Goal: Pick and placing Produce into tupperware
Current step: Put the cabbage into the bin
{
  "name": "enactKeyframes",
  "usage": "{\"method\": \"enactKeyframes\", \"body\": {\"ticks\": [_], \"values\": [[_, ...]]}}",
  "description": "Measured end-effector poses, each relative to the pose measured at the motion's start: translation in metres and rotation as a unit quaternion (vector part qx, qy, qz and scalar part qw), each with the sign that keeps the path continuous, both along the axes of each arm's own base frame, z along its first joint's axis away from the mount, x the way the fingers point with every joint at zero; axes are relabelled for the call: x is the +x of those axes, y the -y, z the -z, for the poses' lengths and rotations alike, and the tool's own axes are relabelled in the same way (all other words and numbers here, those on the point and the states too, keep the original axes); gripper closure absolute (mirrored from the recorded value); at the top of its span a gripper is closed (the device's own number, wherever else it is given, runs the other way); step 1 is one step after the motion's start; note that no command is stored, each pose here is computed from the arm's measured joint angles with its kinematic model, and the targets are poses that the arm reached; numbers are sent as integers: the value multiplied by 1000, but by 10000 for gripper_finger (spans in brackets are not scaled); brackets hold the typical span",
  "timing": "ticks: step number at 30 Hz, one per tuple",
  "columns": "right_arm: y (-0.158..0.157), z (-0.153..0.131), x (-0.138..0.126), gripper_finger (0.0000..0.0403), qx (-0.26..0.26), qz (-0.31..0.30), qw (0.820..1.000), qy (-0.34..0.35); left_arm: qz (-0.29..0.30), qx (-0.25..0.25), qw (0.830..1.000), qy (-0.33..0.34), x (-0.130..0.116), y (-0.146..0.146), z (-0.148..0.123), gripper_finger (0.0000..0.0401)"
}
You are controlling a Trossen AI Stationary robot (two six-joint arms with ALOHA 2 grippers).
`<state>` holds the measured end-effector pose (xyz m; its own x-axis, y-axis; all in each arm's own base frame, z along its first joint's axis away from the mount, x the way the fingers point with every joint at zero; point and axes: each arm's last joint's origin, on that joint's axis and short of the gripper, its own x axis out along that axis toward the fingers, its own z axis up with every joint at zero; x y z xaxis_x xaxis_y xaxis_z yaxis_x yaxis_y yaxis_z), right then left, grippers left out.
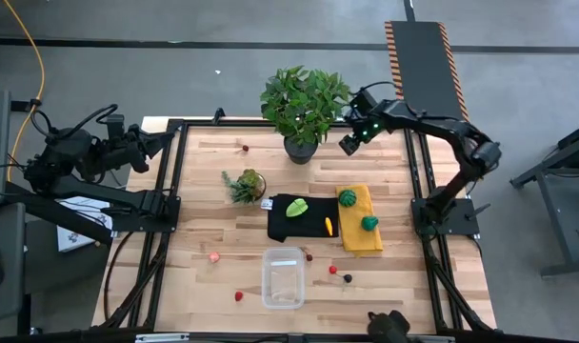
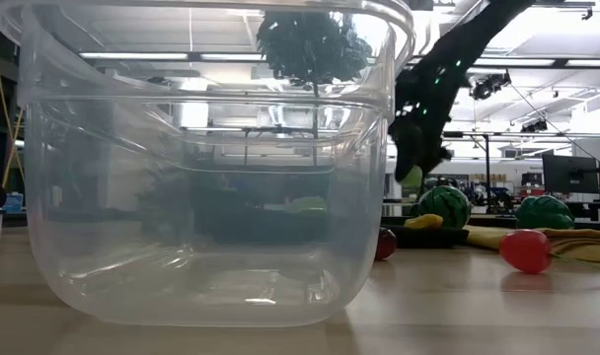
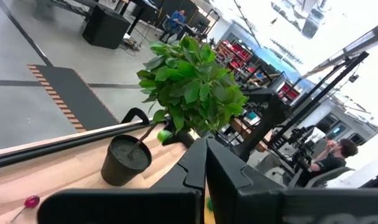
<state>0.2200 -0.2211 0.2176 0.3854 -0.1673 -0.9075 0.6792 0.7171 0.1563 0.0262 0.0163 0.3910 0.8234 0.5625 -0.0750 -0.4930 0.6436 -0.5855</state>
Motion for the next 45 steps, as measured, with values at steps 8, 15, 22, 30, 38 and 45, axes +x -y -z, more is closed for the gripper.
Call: {"method": "enactKeyframes", "body": {"ticks": [8, 15, 22, 30, 38, 45], "values": [[-22, -59, -34, 187, -36, 39, 996, 65, 0, 0, 1000, -16, 0, 0, 3, 400], [-62, -101, -58, 187, -45, 44, 990, 127, 16, -1, 1000, -17, 0, 1, 3, 400], [-105, -129, -69, 187, -28, 30, 977, 210, 44, -4, 999, -25, 1, 2, 5, 400], [-153, -142, -57, 187, 32, -54, 962, 264, 100, -10, 995, -25, 2, 5, 5, 400], [-201, -155, -29, 187, 76, -166, 923, 339, 133, -20, 991, -20, 3, 7, 5, 400], [-248, -157, -9, 187, 115, -221, 896, 368, 216, -31, 975, 29, 7, 12, -4, 400]]}}
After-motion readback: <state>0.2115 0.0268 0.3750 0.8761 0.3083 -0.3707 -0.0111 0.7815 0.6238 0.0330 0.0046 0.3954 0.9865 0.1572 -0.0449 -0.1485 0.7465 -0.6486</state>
